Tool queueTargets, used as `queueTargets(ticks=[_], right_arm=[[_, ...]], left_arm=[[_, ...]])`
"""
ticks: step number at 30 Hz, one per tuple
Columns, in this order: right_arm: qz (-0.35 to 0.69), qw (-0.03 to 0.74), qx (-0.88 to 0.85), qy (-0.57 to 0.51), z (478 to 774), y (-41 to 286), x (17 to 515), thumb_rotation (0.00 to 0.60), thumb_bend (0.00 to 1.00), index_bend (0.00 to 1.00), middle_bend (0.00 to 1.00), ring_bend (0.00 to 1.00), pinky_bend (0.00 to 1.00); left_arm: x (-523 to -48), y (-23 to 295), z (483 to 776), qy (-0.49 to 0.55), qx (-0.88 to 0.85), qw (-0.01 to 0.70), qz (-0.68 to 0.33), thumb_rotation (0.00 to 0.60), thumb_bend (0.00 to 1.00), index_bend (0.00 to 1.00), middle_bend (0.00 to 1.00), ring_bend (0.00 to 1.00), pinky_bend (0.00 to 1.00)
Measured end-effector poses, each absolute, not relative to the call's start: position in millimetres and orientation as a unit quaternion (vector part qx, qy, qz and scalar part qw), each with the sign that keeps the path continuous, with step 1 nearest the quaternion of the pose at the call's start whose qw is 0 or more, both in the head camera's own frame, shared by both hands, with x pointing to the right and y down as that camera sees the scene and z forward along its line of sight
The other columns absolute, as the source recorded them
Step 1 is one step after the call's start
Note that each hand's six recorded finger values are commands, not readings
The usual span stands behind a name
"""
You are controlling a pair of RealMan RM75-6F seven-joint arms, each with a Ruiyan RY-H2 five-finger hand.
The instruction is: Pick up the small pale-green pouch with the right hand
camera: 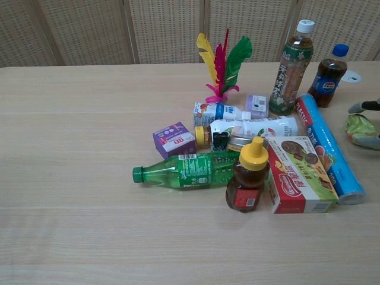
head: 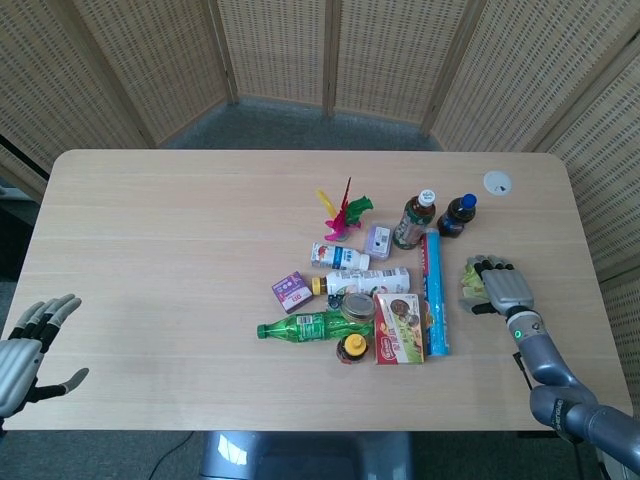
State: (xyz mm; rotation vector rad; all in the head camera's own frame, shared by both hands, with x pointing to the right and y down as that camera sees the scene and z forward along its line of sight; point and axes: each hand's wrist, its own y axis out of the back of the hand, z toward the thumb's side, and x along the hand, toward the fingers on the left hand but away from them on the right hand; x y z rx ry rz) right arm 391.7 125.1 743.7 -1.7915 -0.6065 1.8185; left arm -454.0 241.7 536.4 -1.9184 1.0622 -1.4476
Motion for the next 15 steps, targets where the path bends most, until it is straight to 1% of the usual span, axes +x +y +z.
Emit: queueTargets(ticks=[3, 5, 9, 10, 11, 12, 13, 15], right_arm=[[0.674, 0.260, -0.655, -0.221, 747, 124, 395, 0.381, 0.32, 0.00, 0.00, 0.00, 0.00], [0.676, 0.263, -0.652, -0.220, 750, 123, 397, 0.414, 0.32, 0.00, 0.00, 0.00, 0.00], [0.680, 0.273, -0.644, -0.218, 755, 117, 402, 0.572, 0.34, 0.00, 0.00, 0.00, 0.00], [0.681, 0.277, -0.642, -0.218, 757, 116, 403, 0.592, 0.35, 0.00, 0.00, 0.00, 0.00], [0.682, 0.279, -0.640, -0.218, 758, 114, 404, 0.600, 0.38, 0.00, 0.00, 0.00, 0.00], [0.682, 0.281, -0.638, -0.219, 759, 113, 405, 0.600, 0.40, 0.00, 0.02, 0.00, 0.00], [0.682, 0.283, -0.637, -0.222, 761, 111, 406, 0.600, 0.43, 0.00, 0.08, 0.02, 0.00], [0.680, 0.285, -0.636, -0.227, 762, 109, 407, 0.600, 0.47, 0.07, 0.24, 0.17, 0.02]], left_arm=[[-453, 241, 535, 0.391, -0.706, 0.257, -0.532, 0.600, 0.30, 0.04, 0.00, 0.00, 0.00], [-453, 241, 534, 0.391, -0.705, 0.258, -0.533, 0.600, 0.30, 0.04, 0.00, 0.00, 0.00], [-453, 242, 532, 0.390, -0.703, 0.259, -0.535, 0.600, 0.30, 0.03, 0.00, 0.00, 0.00], [-453, 242, 531, 0.390, -0.702, 0.259, -0.536, 0.600, 0.30, 0.04, 0.00, 0.00, 0.00], [-452, 242, 531, 0.390, -0.702, 0.260, -0.536, 0.600, 0.30, 0.04, 0.00, 0.00, 0.00], [-452, 242, 530, 0.390, -0.702, 0.260, -0.536, 0.600, 0.30, 0.04, 0.00, 0.00, 0.00], [-452, 242, 530, 0.391, -0.701, 0.261, -0.536, 0.600, 0.30, 0.04, 0.00, 0.00, 0.00], [-452, 242, 528, 0.392, -0.701, 0.262, -0.536, 0.600, 0.30, 0.04, 0.00, 0.00, 0.00]])
